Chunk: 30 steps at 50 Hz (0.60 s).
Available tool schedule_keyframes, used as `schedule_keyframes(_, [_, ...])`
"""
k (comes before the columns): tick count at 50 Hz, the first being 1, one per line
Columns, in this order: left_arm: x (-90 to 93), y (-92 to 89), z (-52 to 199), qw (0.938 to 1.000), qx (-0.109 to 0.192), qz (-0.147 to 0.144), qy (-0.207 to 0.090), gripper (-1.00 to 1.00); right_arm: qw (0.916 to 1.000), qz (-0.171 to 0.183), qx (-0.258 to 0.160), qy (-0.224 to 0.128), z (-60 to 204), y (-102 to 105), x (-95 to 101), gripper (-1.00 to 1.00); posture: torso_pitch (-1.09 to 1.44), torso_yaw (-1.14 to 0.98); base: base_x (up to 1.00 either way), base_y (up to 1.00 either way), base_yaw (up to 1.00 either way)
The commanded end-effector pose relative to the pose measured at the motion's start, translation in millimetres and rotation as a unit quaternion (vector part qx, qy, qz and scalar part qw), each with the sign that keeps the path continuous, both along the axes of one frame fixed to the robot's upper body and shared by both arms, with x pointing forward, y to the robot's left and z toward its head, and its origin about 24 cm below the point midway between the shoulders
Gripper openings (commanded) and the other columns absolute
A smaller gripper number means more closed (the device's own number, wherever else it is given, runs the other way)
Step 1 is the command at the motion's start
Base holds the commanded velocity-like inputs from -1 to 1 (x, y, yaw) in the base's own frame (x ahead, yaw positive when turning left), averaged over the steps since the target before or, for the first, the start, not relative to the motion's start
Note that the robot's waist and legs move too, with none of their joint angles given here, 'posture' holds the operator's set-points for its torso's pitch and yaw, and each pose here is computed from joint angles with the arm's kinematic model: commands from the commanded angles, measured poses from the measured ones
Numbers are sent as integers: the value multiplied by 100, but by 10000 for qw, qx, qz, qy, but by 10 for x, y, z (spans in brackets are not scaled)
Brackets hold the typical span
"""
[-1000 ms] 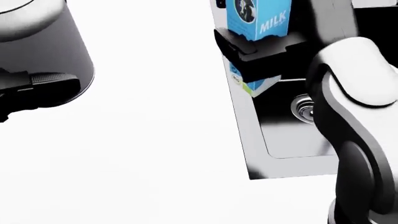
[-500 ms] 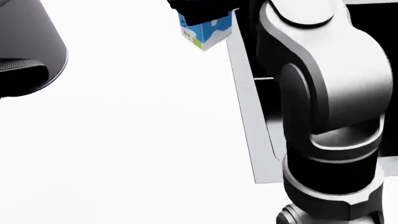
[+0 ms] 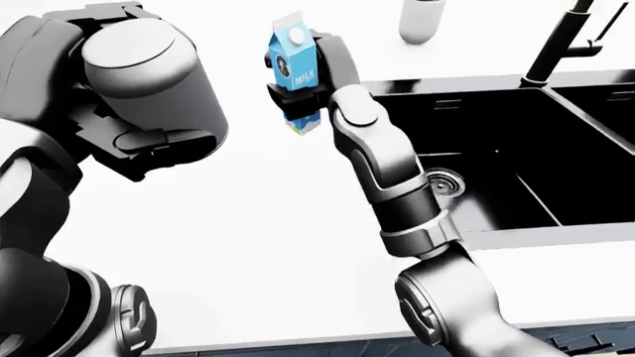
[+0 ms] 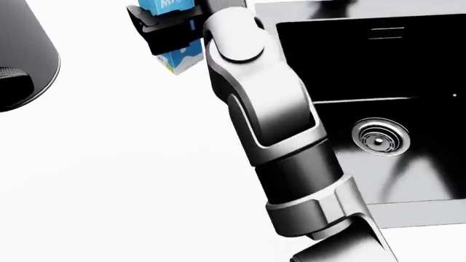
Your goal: Move the drinks to the dining counter.
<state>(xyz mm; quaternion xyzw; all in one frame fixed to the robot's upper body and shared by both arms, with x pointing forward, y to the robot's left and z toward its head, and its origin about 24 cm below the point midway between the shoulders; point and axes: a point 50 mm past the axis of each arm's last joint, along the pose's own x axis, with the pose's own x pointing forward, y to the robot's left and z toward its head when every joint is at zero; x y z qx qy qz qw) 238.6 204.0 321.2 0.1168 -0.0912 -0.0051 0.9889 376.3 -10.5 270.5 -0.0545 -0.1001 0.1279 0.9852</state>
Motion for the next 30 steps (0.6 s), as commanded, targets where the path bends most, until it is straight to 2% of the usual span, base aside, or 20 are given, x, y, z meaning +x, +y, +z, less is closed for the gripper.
schedule_keyframes(1, [-86, 29, 169, 9982, 27, 126, -586, -100, 9978, 79, 251, -608, 257, 25, -82, -100, 0, 0, 0, 0, 0])
schedule_keyframes(7, [-87, 30, 176, 9982, 26, 120, -591, -100, 9978, 181, 542, -337, 112, 91, -60, -100, 0, 0, 0, 0, 0])
schedule_keyframes(13, [-78, 43, 145, 9983, 30, 138, -572, -100, 9982, 168, 566, -62, -90, 90, 7, -100, 0, 0, 0, 0, 0])
schedule_keyframes(19, [-70, 39, 130, 9983, 35, 133, -563, -100, 9983, 180, 551, 26, -145, 102, 6, -100, 0, 0, 0, 0, 0])
schedule_keyframes(21, [-71, 41, 127, 9983, 36, 137, -560, -100, 9985, 89, 512, 167, -210, 80, 40, -100, 0, 0, 0, 0, 0])
schedule_keyframes(30, [-75, 51, 129, 9983, 45, 146, -559, -100, 9986, -11, 425, 321, -336, 46, 96, -100, 0, 0, 0, 0, 0])
